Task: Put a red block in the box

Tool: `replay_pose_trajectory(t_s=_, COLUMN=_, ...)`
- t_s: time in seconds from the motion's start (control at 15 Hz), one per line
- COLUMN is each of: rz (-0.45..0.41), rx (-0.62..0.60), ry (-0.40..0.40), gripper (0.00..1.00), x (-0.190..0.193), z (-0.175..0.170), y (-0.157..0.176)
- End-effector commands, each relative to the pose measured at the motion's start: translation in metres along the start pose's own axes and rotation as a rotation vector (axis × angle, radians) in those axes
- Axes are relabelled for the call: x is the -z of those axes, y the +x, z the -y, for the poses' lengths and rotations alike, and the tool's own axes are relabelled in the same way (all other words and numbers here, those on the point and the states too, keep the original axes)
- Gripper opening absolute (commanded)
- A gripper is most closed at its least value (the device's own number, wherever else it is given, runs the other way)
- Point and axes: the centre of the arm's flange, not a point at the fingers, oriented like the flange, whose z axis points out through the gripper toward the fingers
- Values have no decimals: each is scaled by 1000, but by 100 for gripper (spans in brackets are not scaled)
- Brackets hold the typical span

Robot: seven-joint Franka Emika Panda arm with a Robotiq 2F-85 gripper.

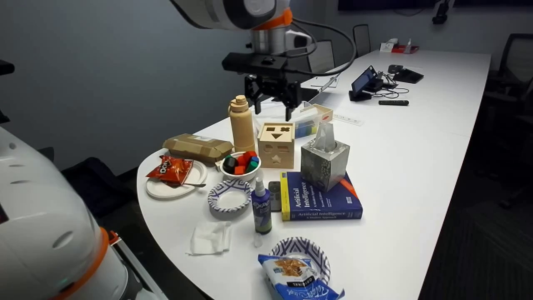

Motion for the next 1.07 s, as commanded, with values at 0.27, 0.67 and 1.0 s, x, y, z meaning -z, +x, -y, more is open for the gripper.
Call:
replay_pose_trajectory(t_s=0.27, rz=-86, rx=268, ry=23, gripper=100, x=-98, z=127, y=-11)
replay_pose_trajectory(t_s=0.67, rz=-91, rx=306, ry=72, gripper=100, x=-160, z=150, y=-14)
replay_pose_trajectory(t_s=1.0, rz=-56, rx=350, ry=99, gripper=100, x=-182, z=153, y=-22)
